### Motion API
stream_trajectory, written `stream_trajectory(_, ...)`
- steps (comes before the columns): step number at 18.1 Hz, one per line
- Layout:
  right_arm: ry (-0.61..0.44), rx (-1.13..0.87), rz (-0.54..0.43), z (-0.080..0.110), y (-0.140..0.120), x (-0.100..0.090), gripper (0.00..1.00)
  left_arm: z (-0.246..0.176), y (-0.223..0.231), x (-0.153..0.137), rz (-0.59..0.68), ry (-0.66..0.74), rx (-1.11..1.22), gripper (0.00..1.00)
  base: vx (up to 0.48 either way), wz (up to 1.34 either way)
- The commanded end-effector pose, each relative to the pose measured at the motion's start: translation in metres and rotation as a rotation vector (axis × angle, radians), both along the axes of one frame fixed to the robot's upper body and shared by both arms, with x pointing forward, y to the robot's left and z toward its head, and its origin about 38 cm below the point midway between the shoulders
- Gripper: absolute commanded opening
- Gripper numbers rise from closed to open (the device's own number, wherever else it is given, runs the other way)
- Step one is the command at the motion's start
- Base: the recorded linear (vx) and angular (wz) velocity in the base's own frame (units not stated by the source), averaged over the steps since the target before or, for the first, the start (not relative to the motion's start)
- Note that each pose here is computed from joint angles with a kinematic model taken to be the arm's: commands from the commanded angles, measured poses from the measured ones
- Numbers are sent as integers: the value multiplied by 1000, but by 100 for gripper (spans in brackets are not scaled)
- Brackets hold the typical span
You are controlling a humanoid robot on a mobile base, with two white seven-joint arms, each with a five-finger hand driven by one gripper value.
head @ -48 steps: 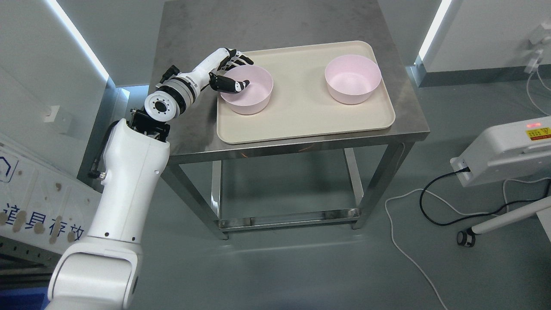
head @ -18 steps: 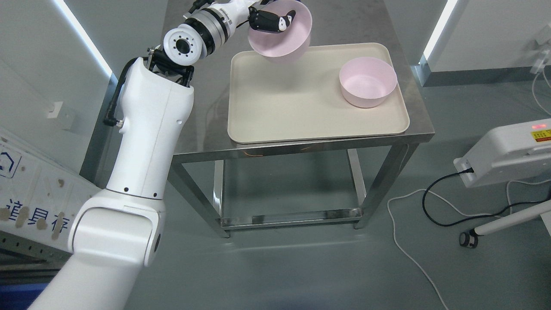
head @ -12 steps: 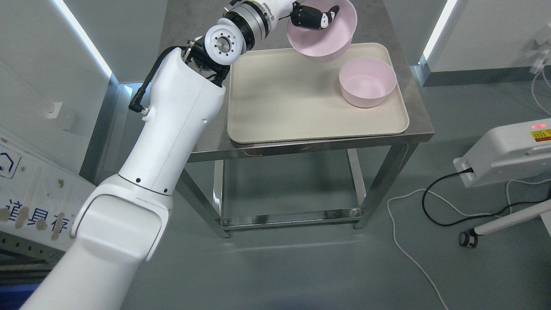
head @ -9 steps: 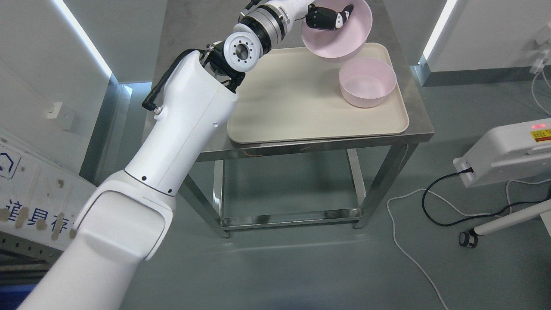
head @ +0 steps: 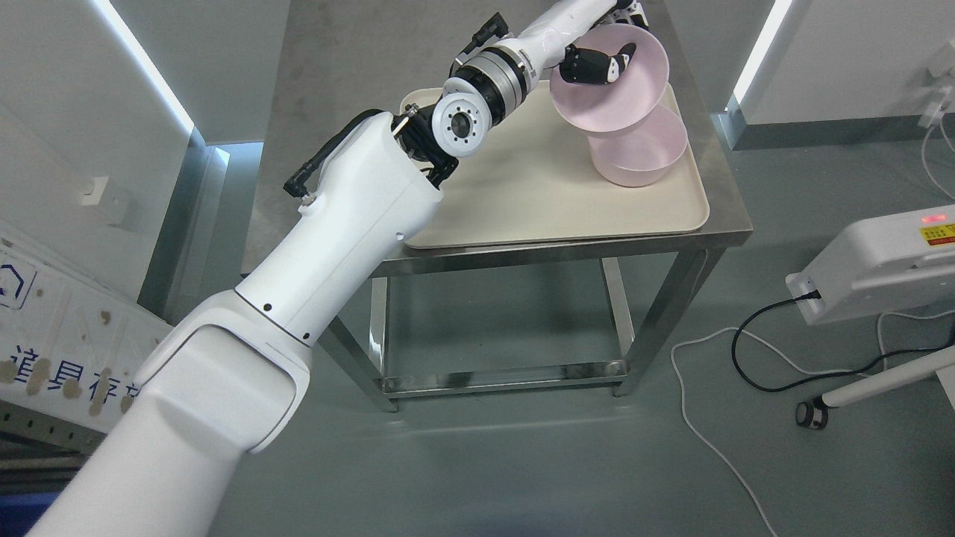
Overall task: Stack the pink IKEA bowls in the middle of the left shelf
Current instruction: 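Lift the pink bowl and carry it over the other pink bowl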
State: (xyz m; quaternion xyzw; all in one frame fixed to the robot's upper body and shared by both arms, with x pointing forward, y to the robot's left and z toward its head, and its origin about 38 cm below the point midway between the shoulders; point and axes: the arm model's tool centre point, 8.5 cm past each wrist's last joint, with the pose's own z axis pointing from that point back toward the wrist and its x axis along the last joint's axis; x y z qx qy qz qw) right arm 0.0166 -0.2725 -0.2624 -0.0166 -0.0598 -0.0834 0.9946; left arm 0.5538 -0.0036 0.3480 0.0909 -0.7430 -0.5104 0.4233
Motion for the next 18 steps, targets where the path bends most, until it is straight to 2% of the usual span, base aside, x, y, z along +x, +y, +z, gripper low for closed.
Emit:
stream_trajectory(1,1,-17,1,1,-11,0,100,-19,6,11,58,0,63,7,0,0)
stream_trajectory(4,1,-15,2,1,-11,0,100,-6,9,13,66,-14,35,8,0,0)
stream_trajectory(13,1,-15,2,1,-11,0,100,-5,6,10,30,32,-15,18,0,0)
stream_trajectory(14,1,-17,1,1,-11,0,100,-6,6,10,25,38,-14,22,0,0)
stream_trajectory(15,1,-15,2,1,-11,0,100,-6,5,9,8,49,-27,32,0,0)
stream_trajectory(16,1,-17,1,1,-11,0,100,-2,5,6,-23,41,-83,49,0,0)
stream_trajectory(17,1,-15,2,1,-11,0,100,0,9,-3,-66,30,-186,58,0,0)
stream_trajectory(18,1,-15,2,1,-11,0,100,2,16,-10,-84,33,-279,61,0,0)
